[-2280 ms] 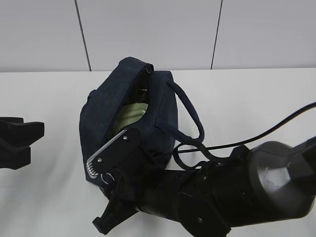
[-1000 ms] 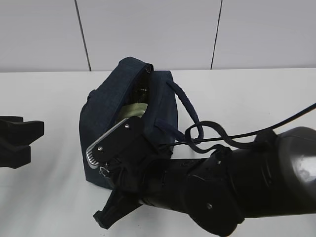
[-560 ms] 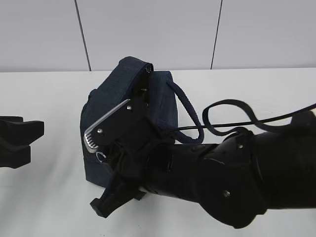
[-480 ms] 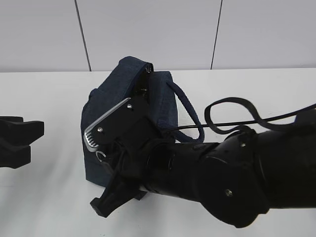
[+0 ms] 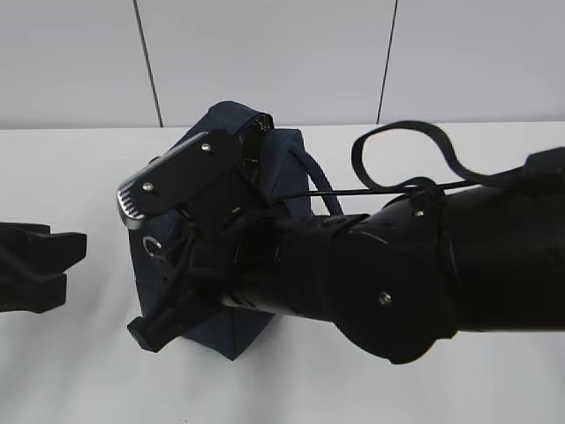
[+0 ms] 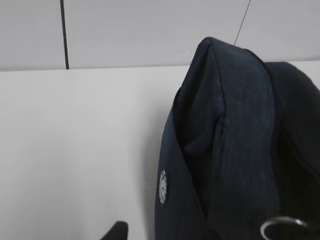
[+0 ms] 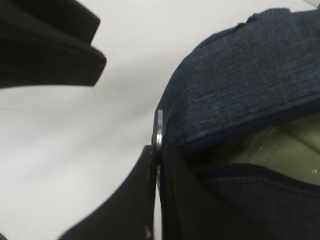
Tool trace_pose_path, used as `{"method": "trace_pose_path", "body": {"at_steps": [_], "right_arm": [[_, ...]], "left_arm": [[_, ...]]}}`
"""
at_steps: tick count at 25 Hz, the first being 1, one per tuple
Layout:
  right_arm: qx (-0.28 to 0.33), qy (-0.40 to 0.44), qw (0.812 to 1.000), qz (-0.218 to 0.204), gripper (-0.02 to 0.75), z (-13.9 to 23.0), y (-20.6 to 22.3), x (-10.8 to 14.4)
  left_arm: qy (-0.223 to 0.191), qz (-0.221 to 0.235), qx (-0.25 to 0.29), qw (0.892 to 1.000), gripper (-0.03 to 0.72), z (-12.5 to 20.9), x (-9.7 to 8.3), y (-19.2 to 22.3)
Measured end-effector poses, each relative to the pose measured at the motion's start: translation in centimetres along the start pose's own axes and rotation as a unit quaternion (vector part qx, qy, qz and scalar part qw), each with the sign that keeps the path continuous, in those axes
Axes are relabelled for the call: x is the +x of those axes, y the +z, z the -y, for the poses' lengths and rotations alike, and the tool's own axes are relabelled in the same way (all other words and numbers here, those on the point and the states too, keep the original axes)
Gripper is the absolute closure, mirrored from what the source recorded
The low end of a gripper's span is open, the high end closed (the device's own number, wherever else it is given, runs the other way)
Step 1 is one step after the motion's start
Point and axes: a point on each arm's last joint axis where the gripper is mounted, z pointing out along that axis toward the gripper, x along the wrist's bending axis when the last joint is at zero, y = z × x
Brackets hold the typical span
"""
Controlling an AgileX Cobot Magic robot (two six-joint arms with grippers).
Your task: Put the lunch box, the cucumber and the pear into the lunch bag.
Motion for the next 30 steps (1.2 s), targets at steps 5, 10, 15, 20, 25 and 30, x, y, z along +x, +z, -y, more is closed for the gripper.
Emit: {"method": "trace_pose_path", "body": {"at_steps": [5,10,15,20,25,30], "right_arm": [[-0.002,0.001,1.0,0.0,0.738,-0.2,0.0,0.0],[-0.002,0.015,1.0,0.002,0.738,-0.2,0.0,0.0],[-0.002,0.026,1.0,0.003,0.738,-0.3,0.0,-0.1],[0.002,0.031,1.0,0.002,0.738,-0.2,-0.1,0.0],[0.003,0.038,0.999,0.002,0.738,-0.2,-0.1,0.0],[0.004,0.044,0.999,0.002,0.738,-0.3,-0.1,-0.1]], "left_arm": [[0.01,0.012,0.076,0.997,0.412,0.2,-0.4,1.1],[0.028,0.026,0.127,0.991,0.423,-0.1,-0.8,1.2],[0.089,0.033,0.178,0.98,0.47,-0.5,-0.9,0.8],[0.12,0.043,0.196,0.972,0.473,-1.5,-1.1,0.5],[0.161,0.087,0.216,0.959,0.473,-3.0,-2.0,-0.2],[0.164,0.132,0.214,0.954,0.473,-3.6,-2.8,-0.5]]}}
